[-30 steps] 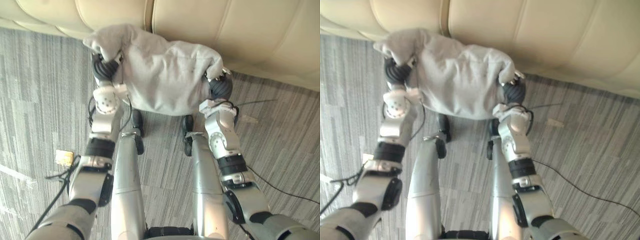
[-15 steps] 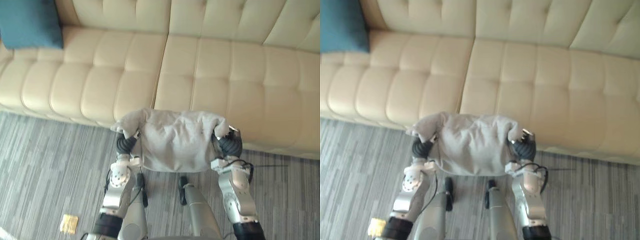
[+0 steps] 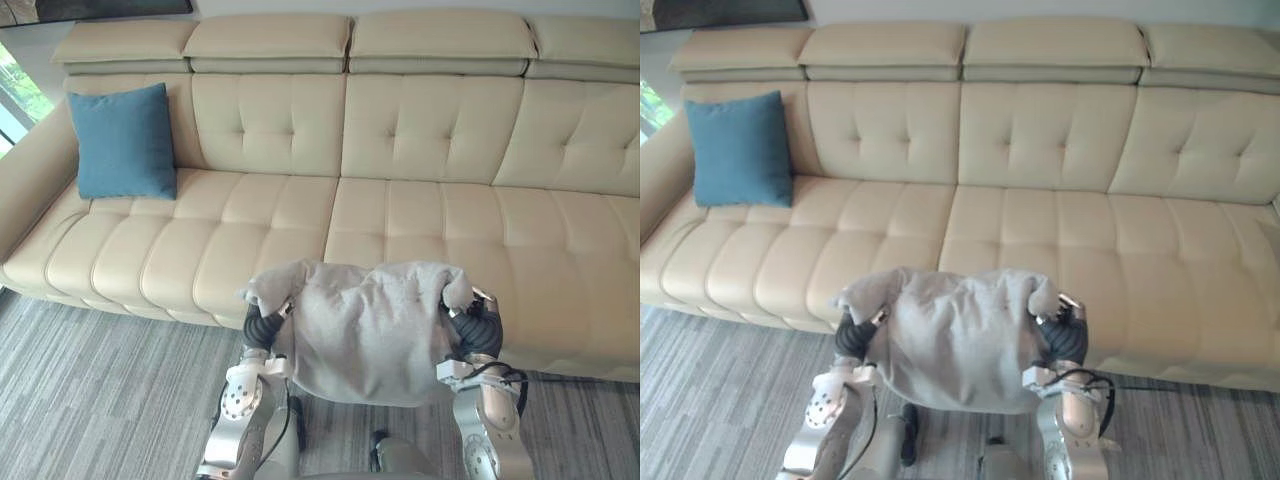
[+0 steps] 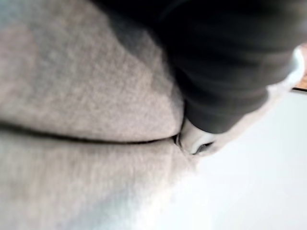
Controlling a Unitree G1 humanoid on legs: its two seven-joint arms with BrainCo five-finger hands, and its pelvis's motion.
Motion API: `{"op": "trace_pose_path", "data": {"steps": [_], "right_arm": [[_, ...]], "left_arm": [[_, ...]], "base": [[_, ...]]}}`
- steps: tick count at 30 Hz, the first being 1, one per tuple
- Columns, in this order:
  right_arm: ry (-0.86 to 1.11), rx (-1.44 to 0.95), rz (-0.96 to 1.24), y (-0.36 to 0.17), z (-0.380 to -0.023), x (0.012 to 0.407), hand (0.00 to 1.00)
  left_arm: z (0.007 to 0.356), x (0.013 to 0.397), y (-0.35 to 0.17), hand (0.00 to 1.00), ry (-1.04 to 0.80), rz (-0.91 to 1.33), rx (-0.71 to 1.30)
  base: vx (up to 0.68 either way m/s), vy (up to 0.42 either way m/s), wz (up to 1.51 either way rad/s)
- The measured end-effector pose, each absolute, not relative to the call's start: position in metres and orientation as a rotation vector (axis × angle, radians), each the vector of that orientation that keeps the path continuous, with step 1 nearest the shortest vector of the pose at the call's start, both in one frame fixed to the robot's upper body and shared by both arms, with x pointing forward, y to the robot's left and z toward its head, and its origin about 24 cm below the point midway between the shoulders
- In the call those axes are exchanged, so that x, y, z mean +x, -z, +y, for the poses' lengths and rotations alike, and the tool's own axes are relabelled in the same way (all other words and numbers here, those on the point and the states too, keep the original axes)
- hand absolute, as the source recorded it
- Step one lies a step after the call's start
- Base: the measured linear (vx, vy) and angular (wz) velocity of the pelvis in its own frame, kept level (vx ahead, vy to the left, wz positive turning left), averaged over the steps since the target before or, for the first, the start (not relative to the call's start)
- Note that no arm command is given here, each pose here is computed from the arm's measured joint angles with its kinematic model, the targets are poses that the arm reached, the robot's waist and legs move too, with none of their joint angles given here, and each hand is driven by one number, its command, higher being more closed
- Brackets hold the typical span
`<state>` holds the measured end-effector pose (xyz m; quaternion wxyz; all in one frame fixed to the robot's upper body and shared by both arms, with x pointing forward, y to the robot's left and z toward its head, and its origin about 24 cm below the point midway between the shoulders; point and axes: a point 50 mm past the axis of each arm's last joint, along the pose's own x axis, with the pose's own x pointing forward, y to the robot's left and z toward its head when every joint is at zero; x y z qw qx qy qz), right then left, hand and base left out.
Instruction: Pick up cushions and gather them together orderly.
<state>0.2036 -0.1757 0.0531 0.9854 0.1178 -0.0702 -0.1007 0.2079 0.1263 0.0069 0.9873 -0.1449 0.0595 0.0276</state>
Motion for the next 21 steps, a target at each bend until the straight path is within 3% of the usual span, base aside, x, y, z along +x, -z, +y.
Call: {"op": "trace_pose_path", "data": {"steps": [9, 21], "right_arm": [[0.188, 0.208, -0.025, -0.030, -0.172, 0.204, 1.00], [0.241, 0.178, 0.056, -0.012, -0.188, 0.197, 1.00]], "left_arm": [[0.134, 0.205, -0.003, 1.00, -0.056, 0.147, -0.251], [0.121, 0.205, 0.003, 1.00, -0.033, 0.185, -0.294]], "base": [[0.26, 0.211, -0.45], [0.14, -0.184, -0.09]]}}
